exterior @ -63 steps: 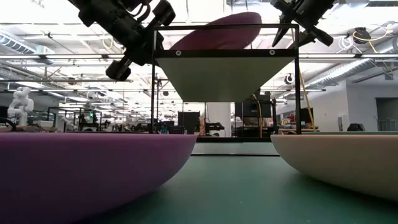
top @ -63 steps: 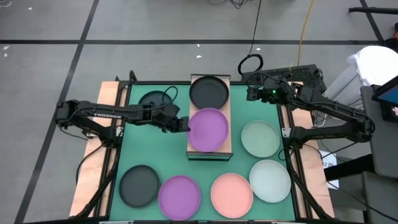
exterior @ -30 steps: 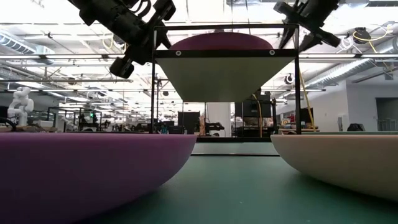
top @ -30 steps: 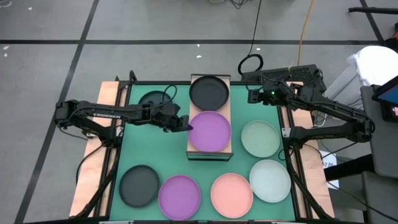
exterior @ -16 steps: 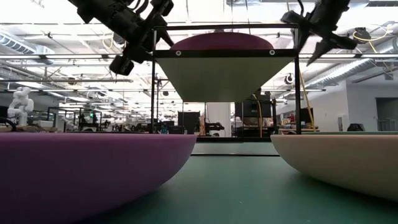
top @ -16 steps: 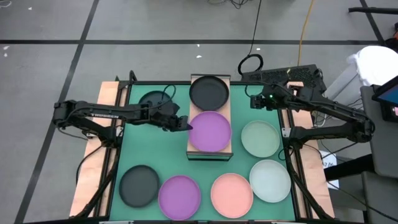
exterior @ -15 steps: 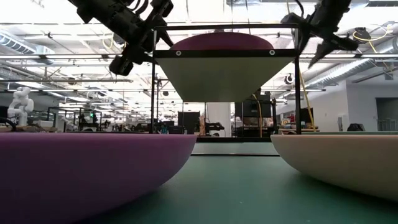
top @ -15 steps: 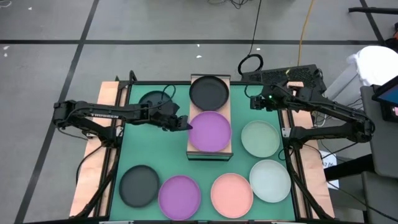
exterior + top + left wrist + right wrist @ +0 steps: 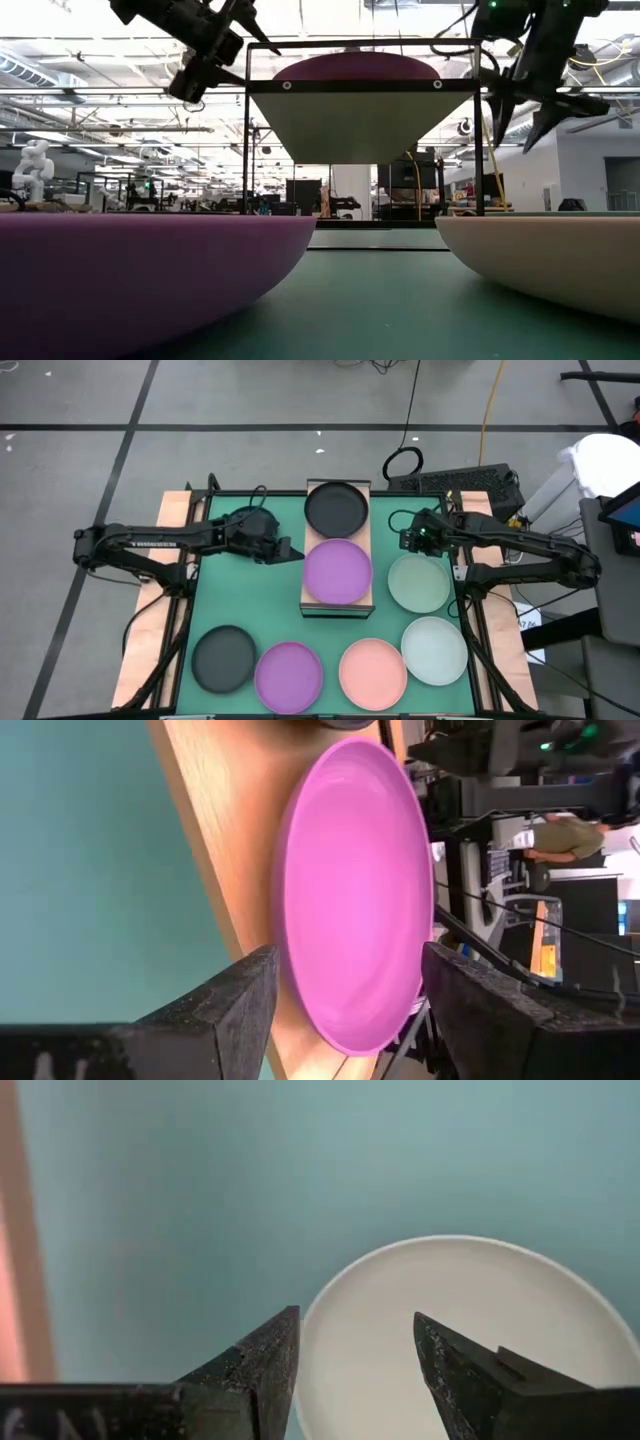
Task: Place and stack plates onto a shelf
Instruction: Stack the light green plate on top of the black plate
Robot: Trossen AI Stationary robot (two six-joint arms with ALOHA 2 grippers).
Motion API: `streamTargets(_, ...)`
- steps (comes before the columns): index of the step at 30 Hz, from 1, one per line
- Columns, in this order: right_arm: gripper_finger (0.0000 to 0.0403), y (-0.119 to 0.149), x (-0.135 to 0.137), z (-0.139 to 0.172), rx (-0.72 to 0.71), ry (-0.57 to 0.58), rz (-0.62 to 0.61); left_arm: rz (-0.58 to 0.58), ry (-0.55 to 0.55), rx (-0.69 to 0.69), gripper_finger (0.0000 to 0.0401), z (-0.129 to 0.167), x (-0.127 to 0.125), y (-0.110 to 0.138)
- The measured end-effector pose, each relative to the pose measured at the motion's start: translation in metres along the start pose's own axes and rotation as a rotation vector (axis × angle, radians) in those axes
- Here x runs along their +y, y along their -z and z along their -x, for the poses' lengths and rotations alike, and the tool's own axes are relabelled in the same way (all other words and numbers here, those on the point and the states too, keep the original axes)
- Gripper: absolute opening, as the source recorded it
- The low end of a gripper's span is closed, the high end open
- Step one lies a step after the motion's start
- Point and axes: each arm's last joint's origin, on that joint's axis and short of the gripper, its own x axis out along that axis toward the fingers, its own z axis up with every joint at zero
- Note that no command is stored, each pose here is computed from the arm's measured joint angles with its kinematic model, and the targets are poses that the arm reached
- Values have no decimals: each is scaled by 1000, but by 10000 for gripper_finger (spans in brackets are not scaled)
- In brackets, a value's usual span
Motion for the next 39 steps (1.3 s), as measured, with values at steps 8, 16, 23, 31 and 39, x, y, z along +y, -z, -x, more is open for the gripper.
streamTargets(8, 181, 4, -15, -14, 17, 110, 77, -5, -13, 3, 250, 17, 0, 3)
streamTargets(16, 181, 6, -33, -34, 40, 200, 89, -3, -11, 3, 250, 22, -1, 4)
streamTargets(23, 181, 0, -35, -42, 31, 169, 262, 7, -10, 3, 250, 22, -1, 4)
streamTargets(31, 192, -16, -30, -50, 50, 91, 417, 30, -13, -5, 250, 22, -1, 4)
streamTargets(39, 275, -18, -26, -64, 147, 95, 557, 47, -17, -18, 250, 22, -1, 4)
